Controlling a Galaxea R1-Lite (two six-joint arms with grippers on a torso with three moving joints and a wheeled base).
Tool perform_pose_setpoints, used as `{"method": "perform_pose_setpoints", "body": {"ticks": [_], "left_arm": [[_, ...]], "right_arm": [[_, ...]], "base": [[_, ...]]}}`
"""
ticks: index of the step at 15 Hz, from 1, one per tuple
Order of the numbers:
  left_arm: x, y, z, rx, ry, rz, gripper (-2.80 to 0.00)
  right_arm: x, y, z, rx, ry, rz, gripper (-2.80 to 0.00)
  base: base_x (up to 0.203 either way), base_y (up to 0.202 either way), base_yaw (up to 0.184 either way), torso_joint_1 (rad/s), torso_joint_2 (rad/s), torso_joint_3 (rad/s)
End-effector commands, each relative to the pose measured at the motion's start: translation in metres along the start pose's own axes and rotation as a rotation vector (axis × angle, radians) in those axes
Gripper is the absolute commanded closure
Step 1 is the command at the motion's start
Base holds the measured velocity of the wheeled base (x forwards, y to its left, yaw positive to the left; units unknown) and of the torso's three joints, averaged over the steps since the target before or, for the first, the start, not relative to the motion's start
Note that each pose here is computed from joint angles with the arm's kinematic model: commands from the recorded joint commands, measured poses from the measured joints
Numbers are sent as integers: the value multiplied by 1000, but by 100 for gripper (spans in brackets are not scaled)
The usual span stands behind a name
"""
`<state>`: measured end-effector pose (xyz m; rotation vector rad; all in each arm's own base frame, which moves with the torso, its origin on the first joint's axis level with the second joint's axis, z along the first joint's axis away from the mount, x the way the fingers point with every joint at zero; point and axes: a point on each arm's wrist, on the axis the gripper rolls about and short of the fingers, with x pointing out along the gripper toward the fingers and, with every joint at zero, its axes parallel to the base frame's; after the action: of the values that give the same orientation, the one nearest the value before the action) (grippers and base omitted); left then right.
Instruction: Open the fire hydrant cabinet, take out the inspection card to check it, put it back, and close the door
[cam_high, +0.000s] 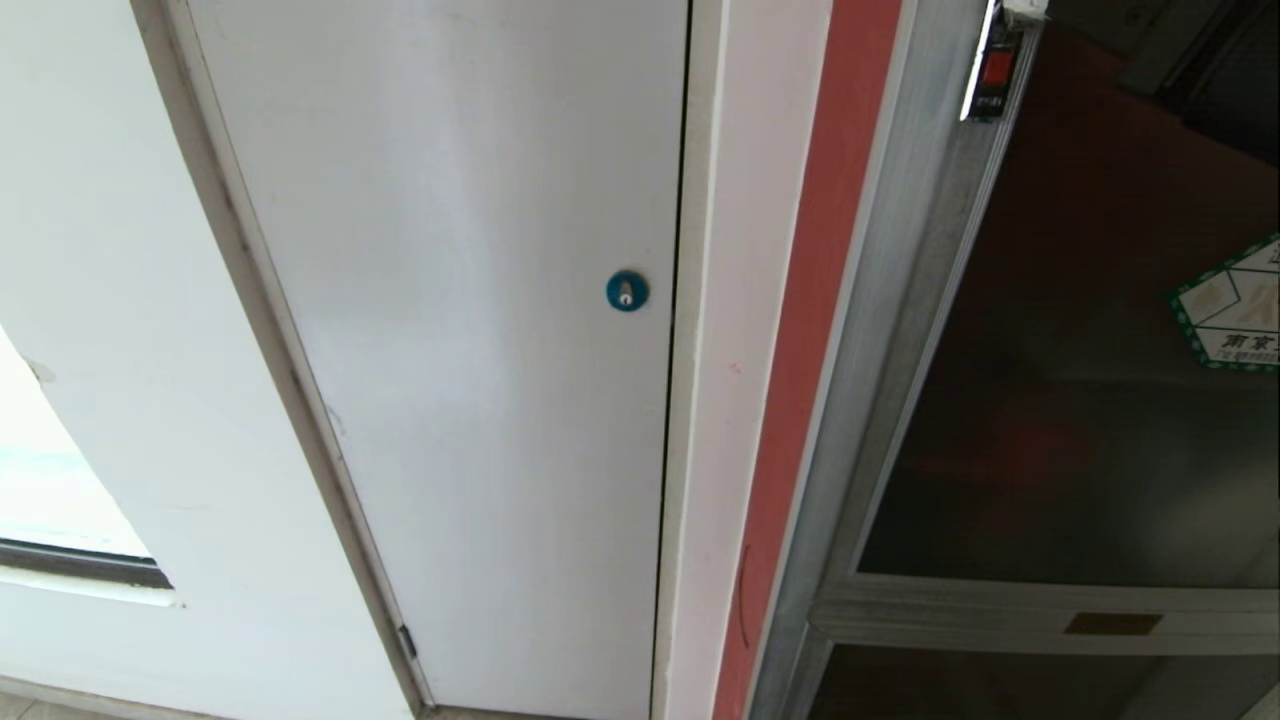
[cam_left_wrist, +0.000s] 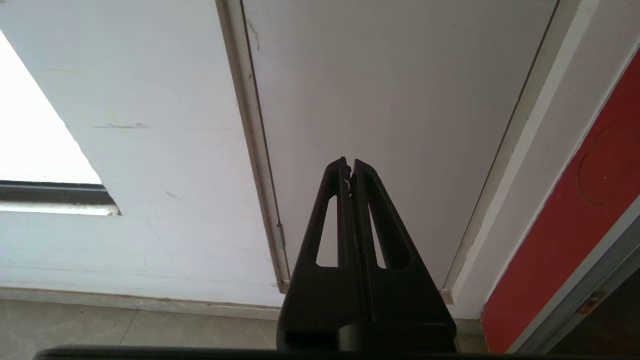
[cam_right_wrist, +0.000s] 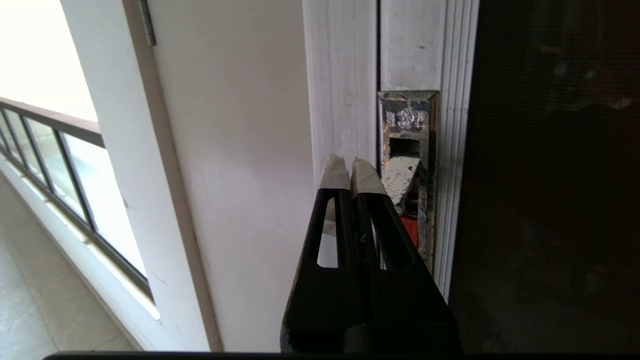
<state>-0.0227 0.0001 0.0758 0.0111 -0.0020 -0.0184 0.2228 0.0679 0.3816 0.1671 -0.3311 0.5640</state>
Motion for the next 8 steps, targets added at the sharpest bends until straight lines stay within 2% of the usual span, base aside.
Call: {"method": "perform_pose_setpoints", "body": {"ticks": [1,5,8], "left_arm": [[1,0,-2,0,8,0,0],[1,0,-2,0,7,0,0],[1,0,-2,0,7,0,0]], "right_arm": [[4,-2,-4,2,3,-14,0],[12,-7,-8,-10,-39,-50,0],[13,-9,-13,-3,-22,-59,0]], "base": [[0,0,0,0,0,0],[0,0,0,0,0,0],[0,0,0,0,0,0]]}}
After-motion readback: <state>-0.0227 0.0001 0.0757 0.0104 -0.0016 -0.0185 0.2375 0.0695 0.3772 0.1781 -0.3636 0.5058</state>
